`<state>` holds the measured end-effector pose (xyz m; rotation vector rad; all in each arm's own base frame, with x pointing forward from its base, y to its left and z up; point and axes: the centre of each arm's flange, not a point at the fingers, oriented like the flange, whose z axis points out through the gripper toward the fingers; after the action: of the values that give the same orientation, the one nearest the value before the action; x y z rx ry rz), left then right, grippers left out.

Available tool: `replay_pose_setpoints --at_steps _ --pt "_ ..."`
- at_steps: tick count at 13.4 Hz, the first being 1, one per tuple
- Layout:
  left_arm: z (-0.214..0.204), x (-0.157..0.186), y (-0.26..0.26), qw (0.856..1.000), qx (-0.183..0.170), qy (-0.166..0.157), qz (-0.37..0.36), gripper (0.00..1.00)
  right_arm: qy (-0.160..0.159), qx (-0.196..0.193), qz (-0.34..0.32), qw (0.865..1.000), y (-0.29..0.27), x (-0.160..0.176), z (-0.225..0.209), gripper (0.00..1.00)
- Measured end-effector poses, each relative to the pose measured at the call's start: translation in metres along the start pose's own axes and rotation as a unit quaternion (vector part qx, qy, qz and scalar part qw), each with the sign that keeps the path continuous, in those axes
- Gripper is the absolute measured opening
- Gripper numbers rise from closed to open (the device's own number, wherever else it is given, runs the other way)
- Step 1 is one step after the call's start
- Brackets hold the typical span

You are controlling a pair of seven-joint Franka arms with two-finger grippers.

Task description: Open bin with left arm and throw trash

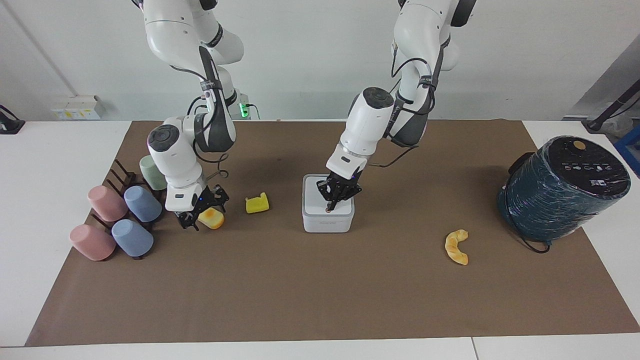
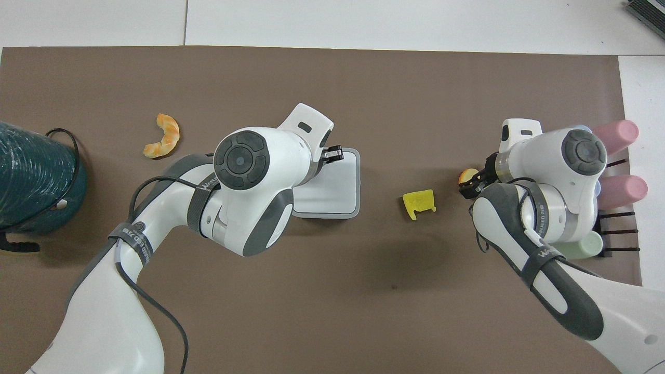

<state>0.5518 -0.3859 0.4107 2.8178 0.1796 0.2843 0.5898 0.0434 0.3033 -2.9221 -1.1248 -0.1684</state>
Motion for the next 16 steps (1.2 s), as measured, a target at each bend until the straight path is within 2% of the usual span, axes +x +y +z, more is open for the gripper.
replay_pose_setpoints --at_steps 3,4,5,7,9,12,14,16 --pt "0.000 0.000 0.000 1.000 0.000 0.000 0.000 0.01 -0.005 0.003 -0.006 1.000 -0.004 -0.006 0.011 1.00" --pt "0.000 0.000 0.001 1.000 0.000 0.000 0.000 0.01 -0.007 0.004 -0.007 1.000 -0.005 -0.008 0.013 0.93" --pt "-0.001 0.001 0.001 1.000 -0.001 0.001 0.000 0.01 -0.007 0.005 -0.007 1.000 -0.006 -0.008 0.014 0.93" --pt "-0.007 0.004 0.006 1.000 0.001 -0.004 0.002 0.01 -0.007 0.006 0.000 1.000 -0.007 -0.008 0.014 0.69" --pt "-0.025 0.011 0.014 1.000 0.012 -0.020 0.003 0.01 -0.010 0.009 0.046 0.999 -0.009 -0.007 0.015 0.43" --pt "-0.067 0.028 0.021 0.998 0.037 -0.049 0.000 0.01 -0.019 0.016 0.090 0.996 -0.015 -0.005 0.009 0.14" --pt "-0.090 0.044 0.003 0.995 0.061 -0.071 -0.016 0.01 -0.021 0.019 0.122 0.992 -0.012 0.003 -0.017 0.13" --pt "-0.107 0.061 -0.018 0.993 0.078 -0.078 -0.031 0.01 -0.010 0.016 0.168 0.986 -0.008 0.015 -0.061 0.10"
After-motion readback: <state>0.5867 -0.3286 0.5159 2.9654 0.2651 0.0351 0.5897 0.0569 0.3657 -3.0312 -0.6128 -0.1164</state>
